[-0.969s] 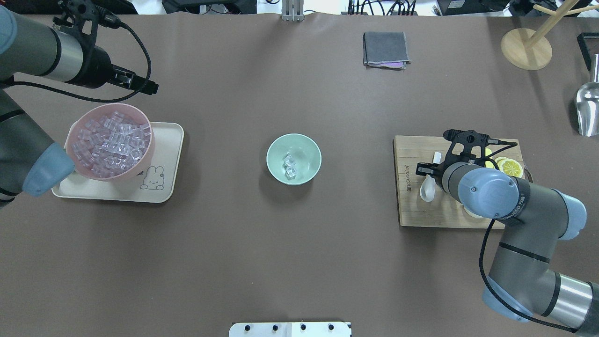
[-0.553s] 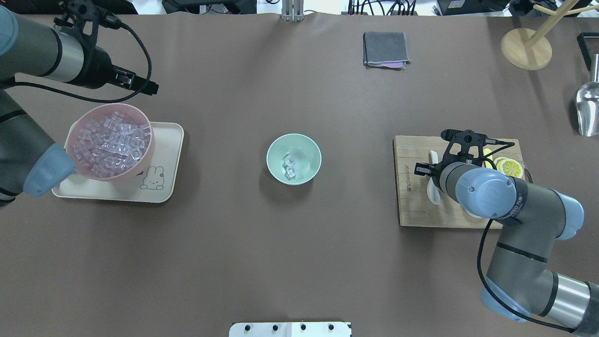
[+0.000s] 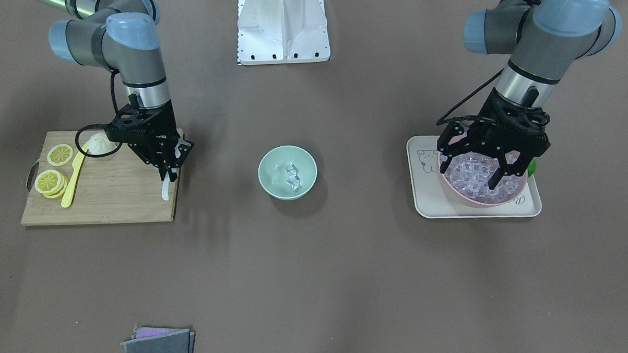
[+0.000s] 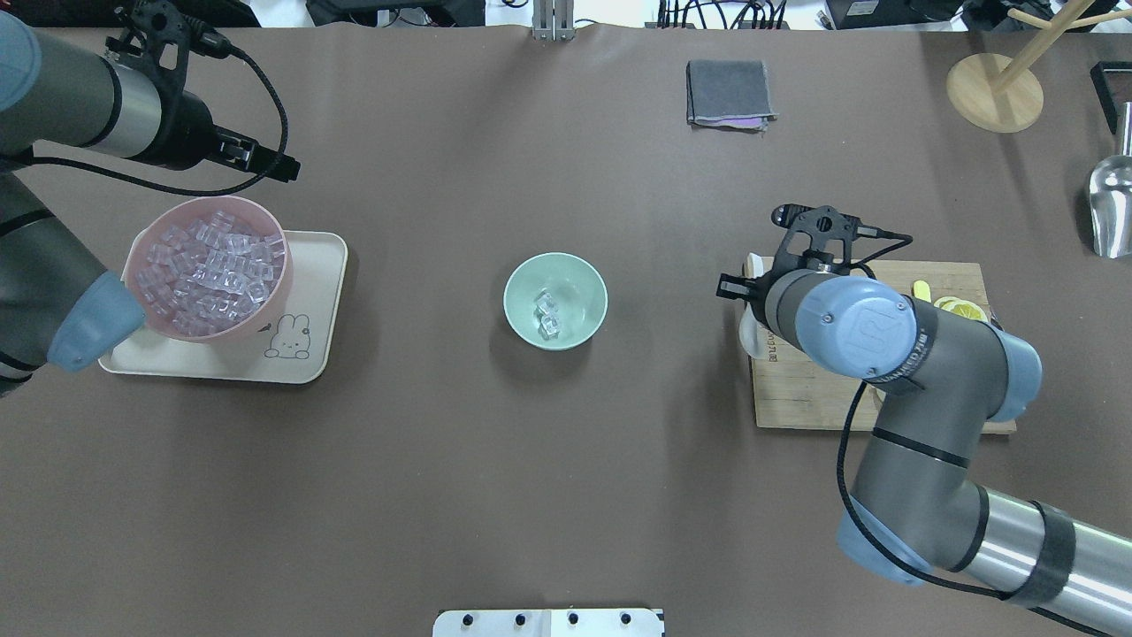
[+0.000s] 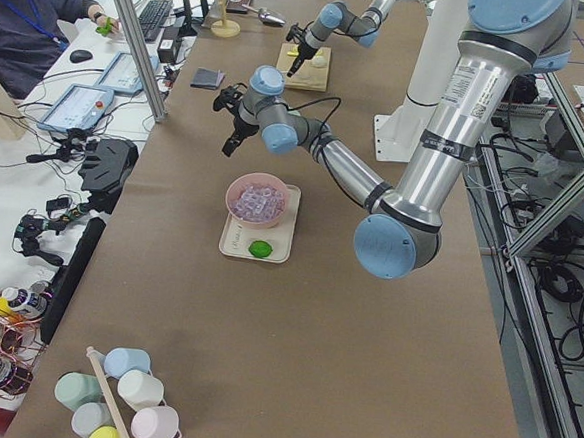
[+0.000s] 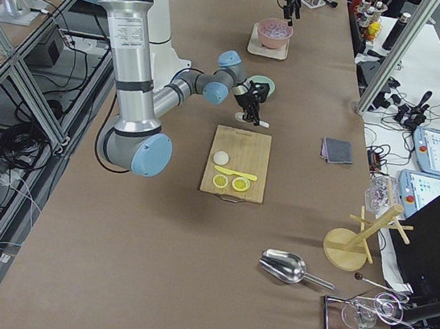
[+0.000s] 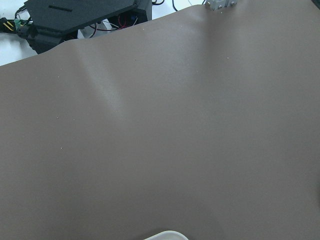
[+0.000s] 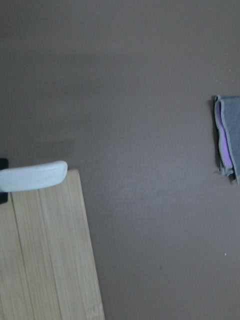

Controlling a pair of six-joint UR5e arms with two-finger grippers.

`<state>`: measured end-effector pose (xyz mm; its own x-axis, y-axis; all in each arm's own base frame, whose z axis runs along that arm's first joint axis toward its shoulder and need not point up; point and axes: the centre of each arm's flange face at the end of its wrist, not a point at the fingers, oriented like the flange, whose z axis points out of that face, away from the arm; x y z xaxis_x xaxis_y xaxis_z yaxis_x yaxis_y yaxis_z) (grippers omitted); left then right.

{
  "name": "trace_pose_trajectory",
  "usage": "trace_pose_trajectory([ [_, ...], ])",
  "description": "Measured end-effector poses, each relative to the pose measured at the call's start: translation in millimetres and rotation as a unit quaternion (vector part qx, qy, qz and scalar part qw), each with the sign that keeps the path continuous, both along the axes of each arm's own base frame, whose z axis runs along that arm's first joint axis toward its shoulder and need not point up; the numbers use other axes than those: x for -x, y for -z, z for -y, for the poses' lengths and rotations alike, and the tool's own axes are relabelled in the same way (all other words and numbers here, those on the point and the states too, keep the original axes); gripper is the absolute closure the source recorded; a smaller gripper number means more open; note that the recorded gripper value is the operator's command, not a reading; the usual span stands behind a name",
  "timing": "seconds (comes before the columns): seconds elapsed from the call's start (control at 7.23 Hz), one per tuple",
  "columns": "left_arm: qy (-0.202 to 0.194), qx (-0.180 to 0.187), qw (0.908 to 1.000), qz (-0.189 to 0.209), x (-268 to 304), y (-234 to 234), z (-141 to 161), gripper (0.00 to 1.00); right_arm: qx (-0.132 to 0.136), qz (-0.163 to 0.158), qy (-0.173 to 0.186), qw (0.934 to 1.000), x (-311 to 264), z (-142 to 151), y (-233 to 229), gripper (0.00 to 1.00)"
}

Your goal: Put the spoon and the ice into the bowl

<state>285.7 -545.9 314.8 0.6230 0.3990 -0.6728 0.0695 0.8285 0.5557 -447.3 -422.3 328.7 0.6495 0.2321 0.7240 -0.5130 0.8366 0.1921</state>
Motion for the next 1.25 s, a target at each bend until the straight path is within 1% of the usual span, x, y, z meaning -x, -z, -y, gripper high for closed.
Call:
trace_pose_trajectory([
  [0.28, 0.0, 0.004, 1.0, 0.001, -1, -3, 1, 0.02, 0.036, 0.029, -0.044, 0.998, 22, 13, 68, 1.0],
  [0.42, 0.0, 0.006, 1.0, 0.001, -1, -4, 1, 0.02, 0.048, 0.04, -0.065, 0.9959, 37, 20, 100, 1.0],
  [0.69, 0.0, 0.009, 1.0, 0.002, -1, -6, 1, 0.02, 0.056, 0.047, -0.109, 0.9913, 87, 43, 151, 1.0],
  [0.83, 0.001, 0.011, 0.9999, 0.003, -1, -8, 2, 0.02, 0.053, 0.043, -0.127, 0.9895, 109, 48, 164, 1.0],
  [0.97, 0.001, 0.014, 0.9999, 0.005, -2, -12, 3, 0.02, 0.041, 0.034, -0.142, 0.9884, 125, 46, 167, 1.0],
  [1.25, 0.001, 0.019, 0.9998, 0.008, -4, -17, 5, 0.02, 0.018, 0.014, -0.167, 0.9858, 144, 44, 159, 1.0],
])
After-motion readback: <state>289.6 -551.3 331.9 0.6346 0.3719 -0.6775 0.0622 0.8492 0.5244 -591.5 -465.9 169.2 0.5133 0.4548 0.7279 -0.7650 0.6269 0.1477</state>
